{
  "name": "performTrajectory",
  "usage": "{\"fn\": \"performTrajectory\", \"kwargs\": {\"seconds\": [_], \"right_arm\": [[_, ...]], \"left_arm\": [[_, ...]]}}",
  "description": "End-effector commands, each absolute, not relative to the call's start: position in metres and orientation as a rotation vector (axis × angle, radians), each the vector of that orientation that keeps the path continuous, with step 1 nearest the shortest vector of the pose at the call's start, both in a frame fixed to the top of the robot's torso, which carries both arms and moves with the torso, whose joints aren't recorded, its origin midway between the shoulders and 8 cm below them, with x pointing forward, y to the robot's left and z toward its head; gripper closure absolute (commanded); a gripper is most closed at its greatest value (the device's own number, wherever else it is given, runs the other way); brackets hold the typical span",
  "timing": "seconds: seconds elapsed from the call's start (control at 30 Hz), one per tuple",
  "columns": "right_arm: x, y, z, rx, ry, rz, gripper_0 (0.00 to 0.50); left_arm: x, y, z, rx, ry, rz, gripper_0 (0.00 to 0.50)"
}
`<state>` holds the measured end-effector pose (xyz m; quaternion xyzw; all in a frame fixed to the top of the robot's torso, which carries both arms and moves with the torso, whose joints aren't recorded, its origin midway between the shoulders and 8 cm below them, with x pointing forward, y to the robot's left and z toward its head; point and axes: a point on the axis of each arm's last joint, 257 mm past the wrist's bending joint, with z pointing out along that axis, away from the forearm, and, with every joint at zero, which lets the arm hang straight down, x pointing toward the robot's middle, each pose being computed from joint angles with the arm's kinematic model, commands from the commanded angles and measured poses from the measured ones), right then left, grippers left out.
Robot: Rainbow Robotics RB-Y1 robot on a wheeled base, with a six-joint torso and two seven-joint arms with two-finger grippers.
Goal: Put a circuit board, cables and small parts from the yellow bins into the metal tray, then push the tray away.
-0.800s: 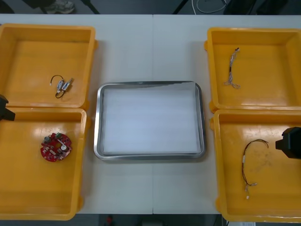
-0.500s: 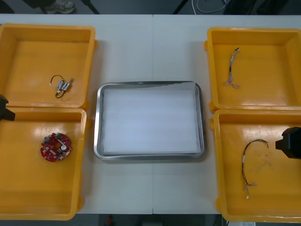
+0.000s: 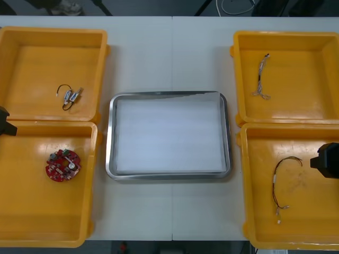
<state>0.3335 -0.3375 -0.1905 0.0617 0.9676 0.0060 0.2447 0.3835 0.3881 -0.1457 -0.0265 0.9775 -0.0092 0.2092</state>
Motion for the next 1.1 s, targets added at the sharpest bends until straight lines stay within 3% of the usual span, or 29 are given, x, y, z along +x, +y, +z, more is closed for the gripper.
{"fn": "performTrajectory", "kwargs": {"seconds": [0.03,1.1], "right_arm": [[0.3274,-0.3424,-0.1891,0.095,2.651,-0.043,0.0],[0.3274,-0.3424,-0.1891,0.095,2.651,-0.043,0.0]], "left_arm": [[0.3813,0.4041,-0.1307,0.076,2.689,0.076,0.0],[0.3813,0.4041,-0.1307,0.076,2.689,0.076,0.0]]}}
